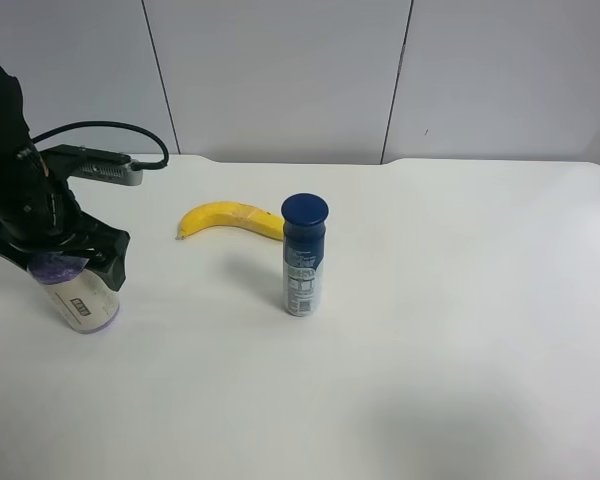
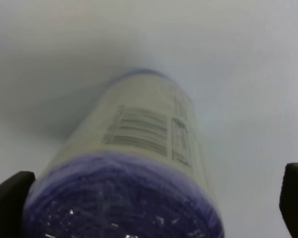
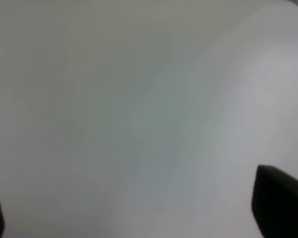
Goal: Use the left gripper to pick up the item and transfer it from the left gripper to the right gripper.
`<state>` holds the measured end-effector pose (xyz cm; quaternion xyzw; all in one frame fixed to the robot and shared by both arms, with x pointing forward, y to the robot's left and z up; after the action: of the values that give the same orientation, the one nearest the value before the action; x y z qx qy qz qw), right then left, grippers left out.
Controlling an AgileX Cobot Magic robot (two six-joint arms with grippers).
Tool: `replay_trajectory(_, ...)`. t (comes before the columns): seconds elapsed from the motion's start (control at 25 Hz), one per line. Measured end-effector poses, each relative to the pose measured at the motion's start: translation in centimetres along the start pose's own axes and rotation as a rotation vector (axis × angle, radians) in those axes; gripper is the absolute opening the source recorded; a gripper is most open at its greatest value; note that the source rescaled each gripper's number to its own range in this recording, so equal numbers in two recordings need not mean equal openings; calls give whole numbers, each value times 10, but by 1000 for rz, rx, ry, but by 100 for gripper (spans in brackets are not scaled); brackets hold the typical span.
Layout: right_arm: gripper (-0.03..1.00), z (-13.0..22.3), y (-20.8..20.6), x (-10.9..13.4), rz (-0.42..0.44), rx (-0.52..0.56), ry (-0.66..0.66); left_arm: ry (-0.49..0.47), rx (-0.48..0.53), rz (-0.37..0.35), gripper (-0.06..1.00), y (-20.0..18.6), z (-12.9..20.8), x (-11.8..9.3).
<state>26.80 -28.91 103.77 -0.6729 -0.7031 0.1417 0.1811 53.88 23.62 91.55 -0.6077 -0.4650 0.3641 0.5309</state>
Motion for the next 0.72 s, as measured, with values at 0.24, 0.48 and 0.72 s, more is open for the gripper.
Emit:
replay_trajectory(0.24, 100, 0, 0, 0, 0, 0, 0, 4, -1, -1, 26, 0, 0, 0)
replay_trajectory(0.48, 100, 0, 0, 0, 0, 0, 0, 14, 0, -7, 1, 0, 0, 1)
replay_trajectory(0.72, 100, 0, 0, 0, 0, 0, 0, 56, -5, -14, 1, -1, 0, 2)
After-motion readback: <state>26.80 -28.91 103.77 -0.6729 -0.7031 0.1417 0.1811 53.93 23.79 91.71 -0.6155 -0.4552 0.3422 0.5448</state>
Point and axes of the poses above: a point on each arm's last joint axis where the gripper is mounted, y pointing out along that axis toward the gripper, x along the wrist's bending axis when the last joint is at zero, z = x × y, the point moved 4 cm from there along y, pointing out along that axis toward the gripper, and after that the axes turned 7 degrees about y, right-handed, at the moved point
